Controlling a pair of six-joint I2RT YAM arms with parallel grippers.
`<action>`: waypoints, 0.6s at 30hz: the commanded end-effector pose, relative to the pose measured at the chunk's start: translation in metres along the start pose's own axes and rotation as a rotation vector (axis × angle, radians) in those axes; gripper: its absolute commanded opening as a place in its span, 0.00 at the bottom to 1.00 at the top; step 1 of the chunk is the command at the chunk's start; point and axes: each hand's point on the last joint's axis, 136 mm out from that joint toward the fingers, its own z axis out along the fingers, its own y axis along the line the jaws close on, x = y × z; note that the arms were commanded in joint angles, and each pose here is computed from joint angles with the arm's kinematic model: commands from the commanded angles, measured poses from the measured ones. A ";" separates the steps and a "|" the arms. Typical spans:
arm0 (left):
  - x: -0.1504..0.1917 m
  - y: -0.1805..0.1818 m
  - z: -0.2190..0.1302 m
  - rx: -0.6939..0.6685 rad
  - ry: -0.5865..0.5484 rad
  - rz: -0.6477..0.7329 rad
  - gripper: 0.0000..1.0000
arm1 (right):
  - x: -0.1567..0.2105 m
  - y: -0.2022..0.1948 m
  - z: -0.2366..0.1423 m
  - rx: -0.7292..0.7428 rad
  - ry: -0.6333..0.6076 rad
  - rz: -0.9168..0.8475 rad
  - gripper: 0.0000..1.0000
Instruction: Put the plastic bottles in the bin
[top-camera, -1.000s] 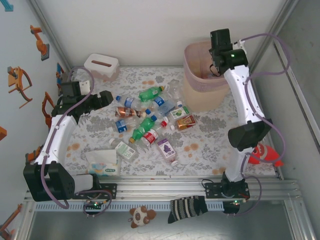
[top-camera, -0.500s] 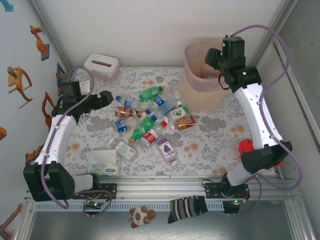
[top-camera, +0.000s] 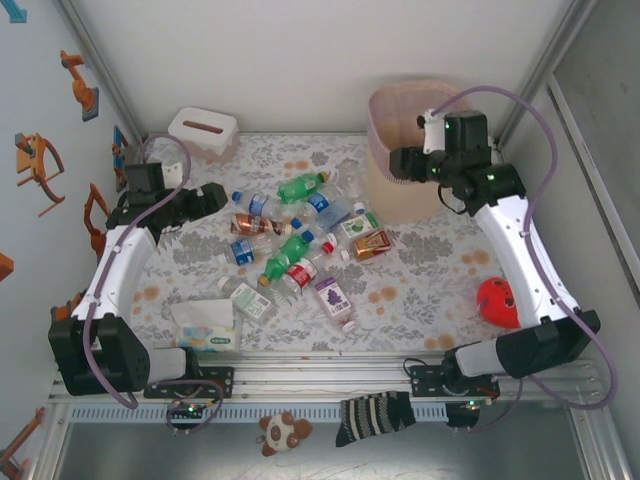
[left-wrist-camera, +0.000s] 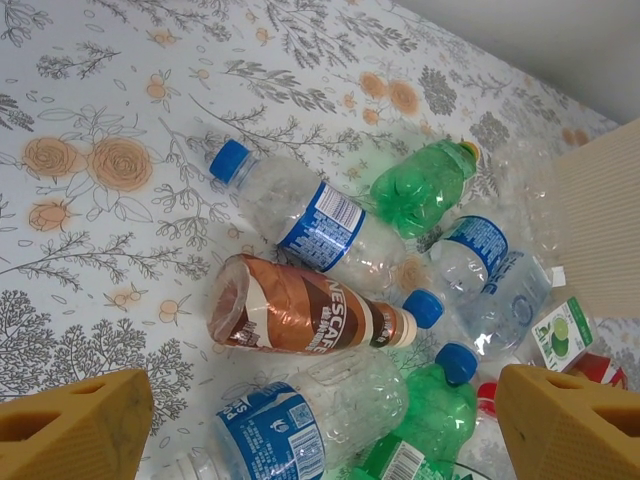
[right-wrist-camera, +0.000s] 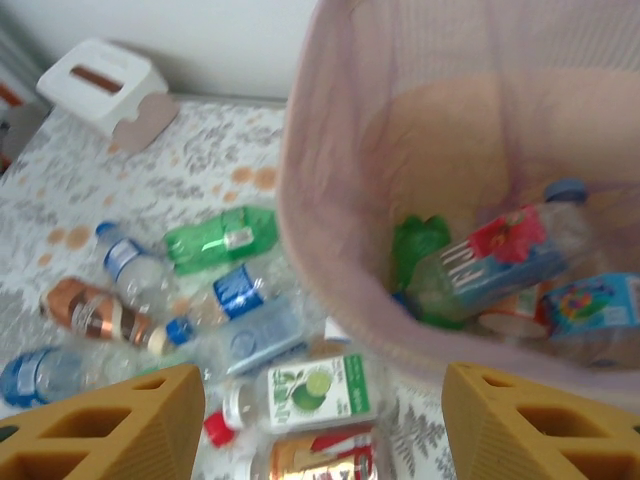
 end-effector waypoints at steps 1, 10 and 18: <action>0.003 -0.002 0.001 0.008 0.017 0.010 0.88 | 0.023 0.023 -0.009 -0.102 0.043 -0.043 0.62; 0.005 -0.002 0.007 0.018 0.037 -0.004 0.88 | 0.119 0.048 0.006 -0.044 0.300 -0.044 0.60; 0.005 -0.002 0.009 0.022 0.039 -0.011 0.88 | 0.196 0.086 0.022 0.030 0.536 -0.148 0.60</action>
